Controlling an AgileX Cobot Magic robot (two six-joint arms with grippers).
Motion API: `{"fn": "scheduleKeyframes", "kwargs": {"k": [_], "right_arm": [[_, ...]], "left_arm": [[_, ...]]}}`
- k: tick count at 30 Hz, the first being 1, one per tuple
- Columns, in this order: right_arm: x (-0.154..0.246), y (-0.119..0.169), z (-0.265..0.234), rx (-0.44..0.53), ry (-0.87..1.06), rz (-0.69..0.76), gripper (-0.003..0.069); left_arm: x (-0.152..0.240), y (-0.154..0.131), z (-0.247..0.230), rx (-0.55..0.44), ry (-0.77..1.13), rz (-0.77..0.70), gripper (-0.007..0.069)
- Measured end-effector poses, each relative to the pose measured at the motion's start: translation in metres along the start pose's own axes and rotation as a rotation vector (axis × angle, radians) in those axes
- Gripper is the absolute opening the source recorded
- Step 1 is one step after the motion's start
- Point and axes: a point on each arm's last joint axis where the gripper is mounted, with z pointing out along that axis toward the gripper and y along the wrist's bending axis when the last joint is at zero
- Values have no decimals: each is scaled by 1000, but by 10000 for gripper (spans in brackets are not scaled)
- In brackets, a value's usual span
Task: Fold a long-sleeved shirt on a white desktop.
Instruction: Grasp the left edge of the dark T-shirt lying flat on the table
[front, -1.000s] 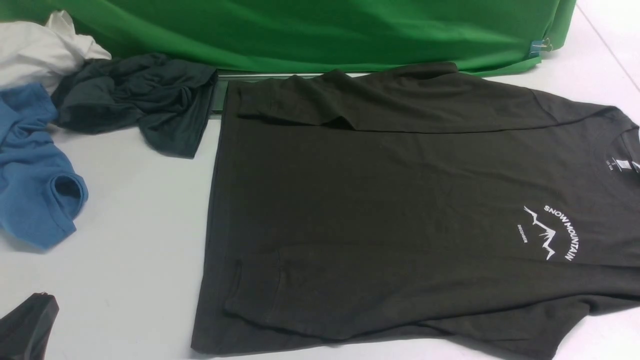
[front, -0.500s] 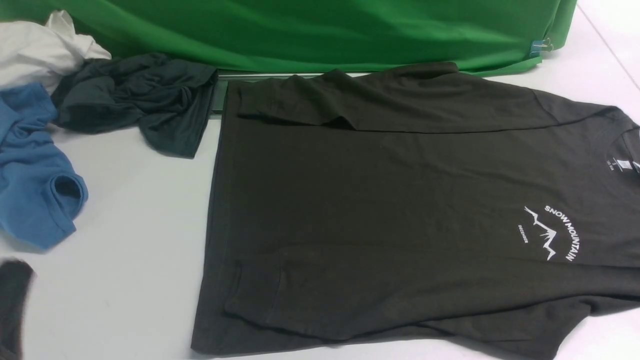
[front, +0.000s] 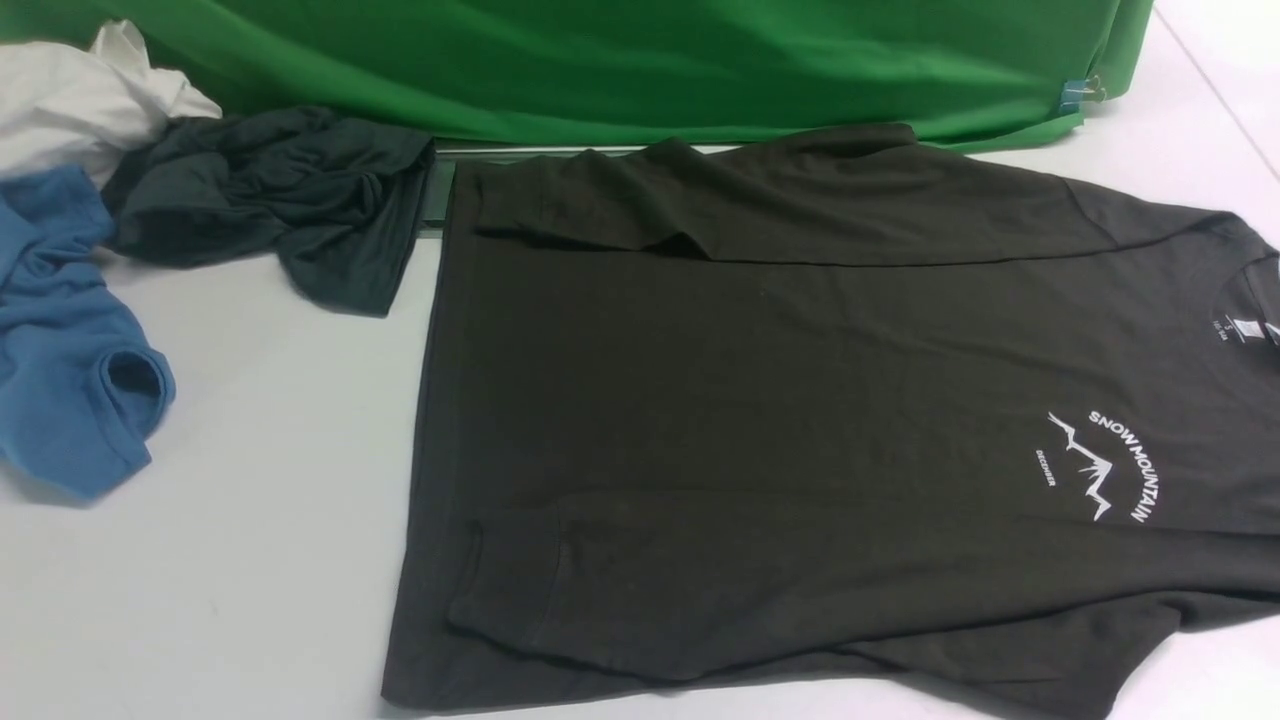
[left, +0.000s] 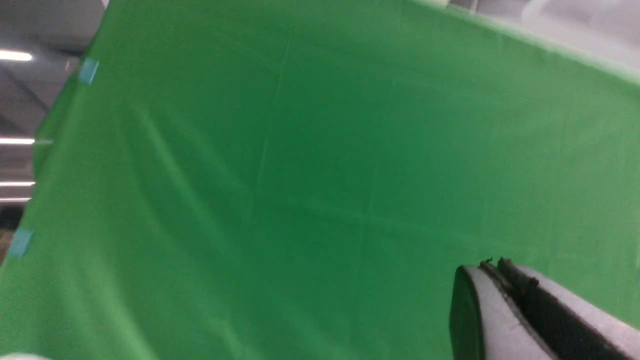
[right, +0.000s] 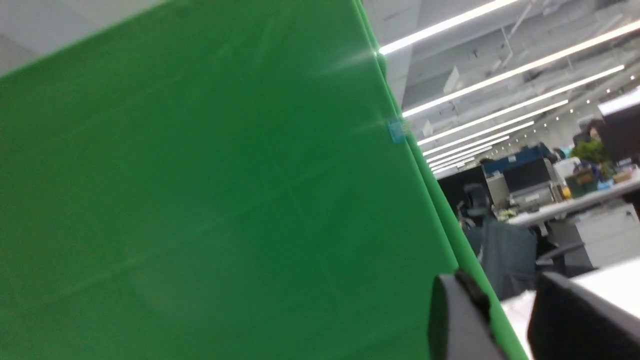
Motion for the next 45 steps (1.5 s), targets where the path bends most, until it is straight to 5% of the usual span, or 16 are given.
{"fn": "scheduleKeyframes", "kwargs": {"k": [6, 11, 19, 23, 25, 30, 37, 42, 45], "right_arm": [[-52, 22, 56, 53, 111, 0, 240], [-65, 27, 103, 131, 306, -77, 240], [-25, 13, 130, 234, 684, -144, 240], [2, 19, 120, 141, 835, -167, 240], [20, 27, 109, 45, 930, -184, 240], [38, 41, 95, -110, 1025, -224, 240], [41, 50, 91, -183, 1044, -229, 240], [42, 50, 89, -185, 1070, -231, 240], [43, 50, 88, -184, 1077, -232, 240]], "left_arm": [[-56, -18, 49, 8, 42, -37, 20], [-71, -29, 100, -28, 322, -77, 20], [-15, -32, 143, -104, 970, -127, 20], [20, -48, 141, 35, 1239, -122, 20], [39, -63, 139, 207, 1353, -78, 20], [63, -88, 140, 441, 1400, -47, 20], [92, -100, 149, 452, 1442, -192, 20], [119, -95, 146, 490, 1608, -55, 28], [142, -81, 149, 348, 1744, 85, 57]]}}
